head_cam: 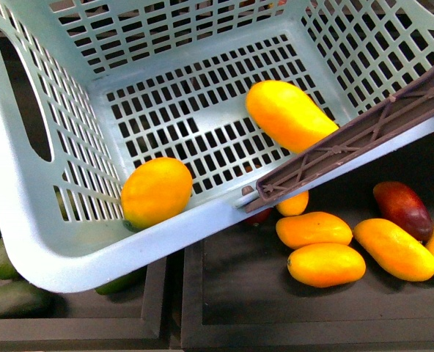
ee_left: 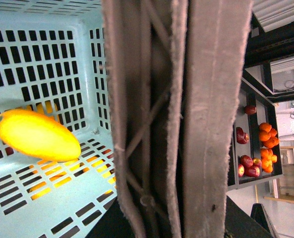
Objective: Pick lemon and mango into basket
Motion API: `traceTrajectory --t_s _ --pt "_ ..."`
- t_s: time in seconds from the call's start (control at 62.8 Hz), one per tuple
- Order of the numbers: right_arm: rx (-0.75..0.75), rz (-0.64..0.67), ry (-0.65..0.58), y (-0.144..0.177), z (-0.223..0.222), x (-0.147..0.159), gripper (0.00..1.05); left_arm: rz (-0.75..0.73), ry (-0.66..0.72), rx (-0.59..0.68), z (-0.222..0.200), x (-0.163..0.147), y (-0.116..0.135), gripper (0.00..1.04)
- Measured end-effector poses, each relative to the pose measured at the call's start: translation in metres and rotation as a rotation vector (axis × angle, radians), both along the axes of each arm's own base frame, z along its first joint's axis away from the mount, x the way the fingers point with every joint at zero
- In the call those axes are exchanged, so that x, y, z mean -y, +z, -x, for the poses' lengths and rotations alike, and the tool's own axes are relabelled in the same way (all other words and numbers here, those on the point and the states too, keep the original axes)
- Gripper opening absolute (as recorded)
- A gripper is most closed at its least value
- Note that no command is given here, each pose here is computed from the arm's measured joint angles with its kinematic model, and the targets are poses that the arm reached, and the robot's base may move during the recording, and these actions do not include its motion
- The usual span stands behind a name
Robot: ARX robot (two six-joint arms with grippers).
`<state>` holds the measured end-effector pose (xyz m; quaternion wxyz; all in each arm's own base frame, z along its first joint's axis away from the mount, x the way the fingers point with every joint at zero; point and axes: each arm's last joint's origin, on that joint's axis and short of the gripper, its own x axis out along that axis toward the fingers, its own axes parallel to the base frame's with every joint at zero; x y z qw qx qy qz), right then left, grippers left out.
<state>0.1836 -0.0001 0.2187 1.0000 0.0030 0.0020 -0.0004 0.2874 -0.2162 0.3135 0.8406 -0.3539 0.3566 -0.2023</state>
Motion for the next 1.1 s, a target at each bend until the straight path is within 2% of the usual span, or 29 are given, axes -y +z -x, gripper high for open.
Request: traceTrajectory --t_s 0.414,1.098 --pt "-0.005 0.0 0.0 -0.031 0.035 0.0 0.02 0.003 -0.005 -0.002 0.0 0.0 0.0 0.17" --pt "0.021 0.0 0.0 -0.047 0.062 0.0 0.02 0.002 -0.004 -0.002 0.0 0.0 0.0 0.17"
